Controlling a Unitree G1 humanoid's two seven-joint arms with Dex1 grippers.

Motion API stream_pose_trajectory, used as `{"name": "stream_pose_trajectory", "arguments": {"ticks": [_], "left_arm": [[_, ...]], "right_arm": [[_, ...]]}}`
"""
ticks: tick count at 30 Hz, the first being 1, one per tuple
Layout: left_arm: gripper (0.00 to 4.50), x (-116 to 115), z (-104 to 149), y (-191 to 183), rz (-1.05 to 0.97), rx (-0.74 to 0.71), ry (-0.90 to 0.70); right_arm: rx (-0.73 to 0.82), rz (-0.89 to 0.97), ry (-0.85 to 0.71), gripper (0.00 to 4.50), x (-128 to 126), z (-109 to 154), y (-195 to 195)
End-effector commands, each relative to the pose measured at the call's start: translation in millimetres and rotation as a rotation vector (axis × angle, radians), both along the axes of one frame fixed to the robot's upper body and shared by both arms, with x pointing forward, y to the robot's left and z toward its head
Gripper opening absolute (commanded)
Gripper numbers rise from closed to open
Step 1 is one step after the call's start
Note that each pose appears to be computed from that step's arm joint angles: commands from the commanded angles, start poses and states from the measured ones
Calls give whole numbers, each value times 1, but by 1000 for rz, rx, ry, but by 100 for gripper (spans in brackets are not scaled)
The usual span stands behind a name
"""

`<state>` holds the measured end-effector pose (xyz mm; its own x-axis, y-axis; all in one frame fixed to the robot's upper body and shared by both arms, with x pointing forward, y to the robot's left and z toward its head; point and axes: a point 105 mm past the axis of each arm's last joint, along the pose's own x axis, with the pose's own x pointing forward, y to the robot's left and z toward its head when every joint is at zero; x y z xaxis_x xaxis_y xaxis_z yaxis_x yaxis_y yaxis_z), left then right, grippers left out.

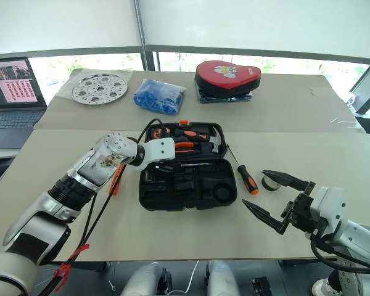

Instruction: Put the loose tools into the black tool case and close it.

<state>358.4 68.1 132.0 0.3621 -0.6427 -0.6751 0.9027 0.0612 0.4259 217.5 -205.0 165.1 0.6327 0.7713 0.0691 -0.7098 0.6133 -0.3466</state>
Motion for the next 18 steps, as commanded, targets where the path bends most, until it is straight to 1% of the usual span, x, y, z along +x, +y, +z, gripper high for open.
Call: {"name": "stream_pose_trajectory", "arguments": {"ticks": [1, 4, 5, 7, 9, 11, 12, 13, 15, 18], "left_arm": [[262, 1, -5, 4, 7, 19, -29], [350, 4, 9, -5, 13, -102, -65], [386, 4, 16, -8, 8, -154, -75], [386, 1, 33, -16, 9, -312, -62], [386, -1, 41, -17, 16, -398, -38], [329, -1, 36, -9, 31, -418, -31], [310, -1, 32, -6, 44, -430, -19], [271, 0, 31, -3, 52, -449, -12], [196, 3, 26, 2, 106, -539, 29], [93, 6, 23, 6, 150, -638, 40]], "right_arm": [[6, 13, -26, 450, 0, 7, 3], [8, 17, -25, 450, 0, 6, 4], [9, 19, -24, 450, 0, 6, 4], [11, 22, -22, 450, 0, 5, 4], [12, 22, -20, 450, 1, 4, 4], [17, 20, -20, 450, 1, 4, 4], [19, 19, -19, 450, 1, 3, 4], [20, 18, -19, 450, 2, 3, 4], [31, 10, -19, 450, 2, 2, 4], [39, 6, -18, 450, 2, -1, 5]]}}
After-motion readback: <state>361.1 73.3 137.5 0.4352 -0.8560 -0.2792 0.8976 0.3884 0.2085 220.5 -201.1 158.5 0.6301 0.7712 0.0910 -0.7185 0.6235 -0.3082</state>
